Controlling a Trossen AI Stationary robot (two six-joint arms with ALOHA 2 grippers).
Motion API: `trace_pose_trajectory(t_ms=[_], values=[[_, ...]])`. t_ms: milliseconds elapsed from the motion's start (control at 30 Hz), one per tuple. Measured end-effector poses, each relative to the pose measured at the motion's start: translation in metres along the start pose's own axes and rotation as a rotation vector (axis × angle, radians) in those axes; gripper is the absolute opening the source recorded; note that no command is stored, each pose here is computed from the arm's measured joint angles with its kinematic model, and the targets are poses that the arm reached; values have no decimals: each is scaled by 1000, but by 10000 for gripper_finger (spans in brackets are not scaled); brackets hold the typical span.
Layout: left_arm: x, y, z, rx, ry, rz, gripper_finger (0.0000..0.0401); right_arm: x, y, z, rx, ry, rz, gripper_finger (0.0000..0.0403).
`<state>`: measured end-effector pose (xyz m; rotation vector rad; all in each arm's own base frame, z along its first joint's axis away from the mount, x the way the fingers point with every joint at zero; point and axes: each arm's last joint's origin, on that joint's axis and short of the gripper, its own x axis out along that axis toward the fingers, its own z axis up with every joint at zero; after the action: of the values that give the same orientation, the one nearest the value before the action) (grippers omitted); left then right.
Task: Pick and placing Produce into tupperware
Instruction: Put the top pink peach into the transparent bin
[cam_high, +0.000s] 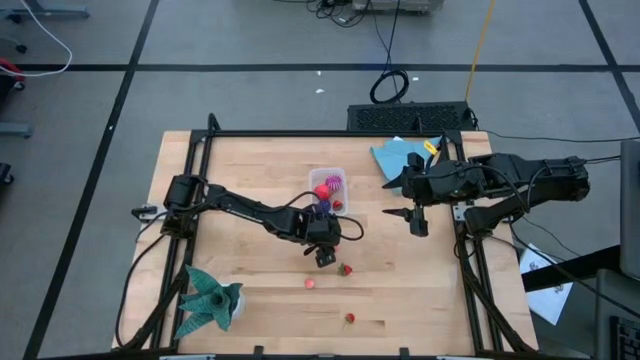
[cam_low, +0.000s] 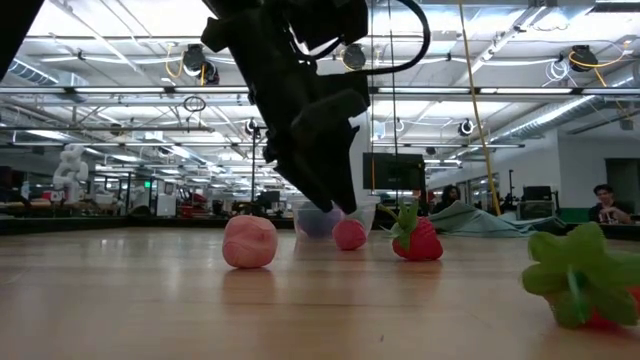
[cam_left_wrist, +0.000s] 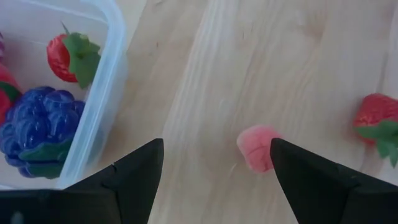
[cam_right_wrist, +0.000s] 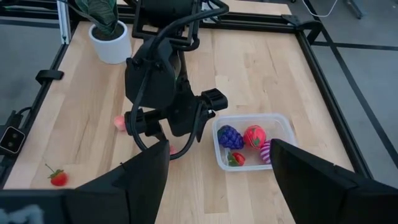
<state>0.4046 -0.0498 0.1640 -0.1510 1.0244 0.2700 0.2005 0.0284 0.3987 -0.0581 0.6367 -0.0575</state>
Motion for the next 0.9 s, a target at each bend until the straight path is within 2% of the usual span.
trace_pose_trajectory(t_ms=[700,900], values=[[-1,-6,-1,-11,9,-53,296,0,0,0,26,0,0,270],[15,-9,-4,-3,15,-76,296,0,0,0,26,-1,1,270]])
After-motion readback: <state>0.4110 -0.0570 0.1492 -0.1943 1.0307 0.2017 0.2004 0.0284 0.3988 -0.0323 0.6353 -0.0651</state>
